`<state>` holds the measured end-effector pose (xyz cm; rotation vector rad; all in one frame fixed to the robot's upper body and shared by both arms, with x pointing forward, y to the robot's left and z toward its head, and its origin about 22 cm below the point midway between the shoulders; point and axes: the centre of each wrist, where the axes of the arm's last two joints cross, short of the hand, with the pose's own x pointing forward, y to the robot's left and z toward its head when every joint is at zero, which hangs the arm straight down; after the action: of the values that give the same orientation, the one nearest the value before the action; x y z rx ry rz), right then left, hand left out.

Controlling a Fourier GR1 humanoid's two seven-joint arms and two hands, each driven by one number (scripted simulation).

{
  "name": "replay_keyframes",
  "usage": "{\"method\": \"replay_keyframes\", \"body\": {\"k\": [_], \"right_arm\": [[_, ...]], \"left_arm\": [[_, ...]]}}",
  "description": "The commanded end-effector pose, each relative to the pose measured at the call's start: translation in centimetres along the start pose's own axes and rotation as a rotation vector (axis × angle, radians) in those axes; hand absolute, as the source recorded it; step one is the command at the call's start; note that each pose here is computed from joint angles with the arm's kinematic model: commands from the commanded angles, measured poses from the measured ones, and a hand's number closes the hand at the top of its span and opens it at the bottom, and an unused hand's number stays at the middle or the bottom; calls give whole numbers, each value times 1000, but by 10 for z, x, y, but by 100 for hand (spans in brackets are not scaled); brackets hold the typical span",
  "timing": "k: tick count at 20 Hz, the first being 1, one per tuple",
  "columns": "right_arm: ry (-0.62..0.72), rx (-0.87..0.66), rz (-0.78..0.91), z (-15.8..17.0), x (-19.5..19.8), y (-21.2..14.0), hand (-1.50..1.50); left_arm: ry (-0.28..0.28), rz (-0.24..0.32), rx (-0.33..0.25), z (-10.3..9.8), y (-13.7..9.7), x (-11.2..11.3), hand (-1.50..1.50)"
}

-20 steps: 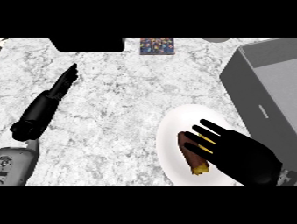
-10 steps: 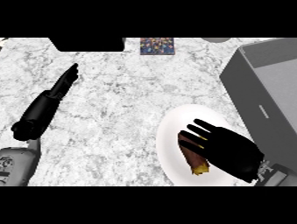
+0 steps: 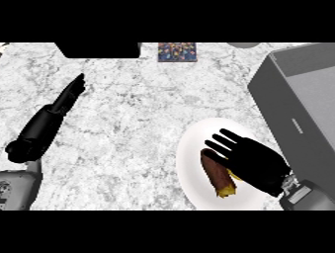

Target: Pick the lemon from the plate and place it in the cardboard box

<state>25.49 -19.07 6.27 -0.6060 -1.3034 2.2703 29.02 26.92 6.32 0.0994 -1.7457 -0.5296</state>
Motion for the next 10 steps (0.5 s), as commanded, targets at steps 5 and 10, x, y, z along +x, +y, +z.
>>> {"method": "replay_keyframes", "body": {"k": [5, 10], "right_arm": [[-66, 37, 22, -13, -15, 24, 150], [-174, -101, 51, -19, -18, 39, 150]], "left_arm": [[-11, -1, 11, -12, 1, 10, 0], [-2, 2, -4, 3, 6, 2, 0]]}}
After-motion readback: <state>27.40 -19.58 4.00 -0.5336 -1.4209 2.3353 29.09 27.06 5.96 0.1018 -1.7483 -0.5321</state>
